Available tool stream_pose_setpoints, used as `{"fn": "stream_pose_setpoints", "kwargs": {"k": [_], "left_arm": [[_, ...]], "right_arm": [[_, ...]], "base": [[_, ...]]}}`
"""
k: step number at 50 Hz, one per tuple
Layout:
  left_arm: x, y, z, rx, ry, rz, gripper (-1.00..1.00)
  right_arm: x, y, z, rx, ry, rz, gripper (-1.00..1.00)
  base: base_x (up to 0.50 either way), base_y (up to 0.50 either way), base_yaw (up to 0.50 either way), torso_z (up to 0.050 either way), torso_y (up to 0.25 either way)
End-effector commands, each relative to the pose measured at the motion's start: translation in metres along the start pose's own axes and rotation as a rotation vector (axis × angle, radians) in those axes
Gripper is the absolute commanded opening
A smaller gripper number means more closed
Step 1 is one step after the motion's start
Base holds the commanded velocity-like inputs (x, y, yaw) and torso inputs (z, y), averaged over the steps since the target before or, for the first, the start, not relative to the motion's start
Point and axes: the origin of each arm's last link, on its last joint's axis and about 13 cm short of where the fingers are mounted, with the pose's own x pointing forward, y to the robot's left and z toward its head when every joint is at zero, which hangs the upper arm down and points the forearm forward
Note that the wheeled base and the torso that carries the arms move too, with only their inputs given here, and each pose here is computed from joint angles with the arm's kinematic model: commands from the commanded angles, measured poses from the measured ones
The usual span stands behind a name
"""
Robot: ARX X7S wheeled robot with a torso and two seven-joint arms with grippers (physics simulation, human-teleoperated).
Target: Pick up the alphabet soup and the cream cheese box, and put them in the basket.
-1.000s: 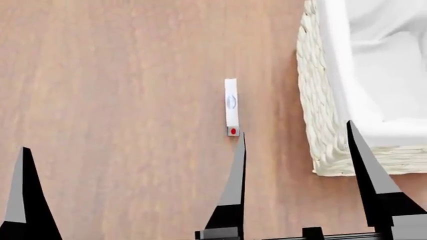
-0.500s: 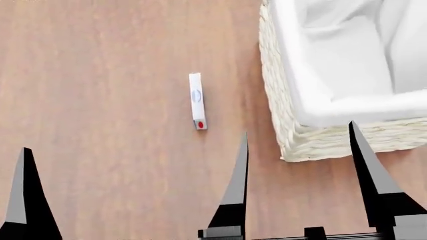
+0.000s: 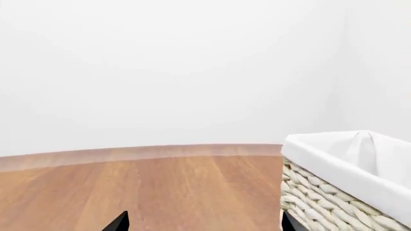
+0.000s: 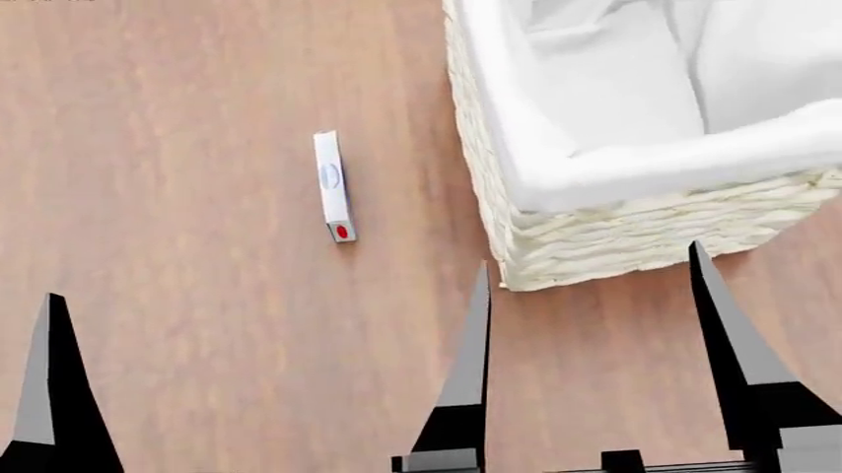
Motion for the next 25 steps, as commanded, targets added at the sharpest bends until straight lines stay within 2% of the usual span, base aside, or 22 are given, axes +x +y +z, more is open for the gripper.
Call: {"fn": "stream_pose_setpoints", "kwargs": {"k": [1,25], "left_arm": [[-0.0006,-0.0006,0.0001,0.001,0.0,-0.001,1.0],[-0.0008,0.0008,-0.0011,-0.003,0.004,0.006,1.0]], "right_arm": [[-0.0005,-0.0002,-0.0001,0.002,0.001,0.001,1.0],[-0.002,0.0011,-0.0005,-0.001,0.003,0.007,1.0]], "base": [[0.0,0.0,-0.26,0.0,0.0],[0.0,0.0,-0.26,0.0,0.0]]}}
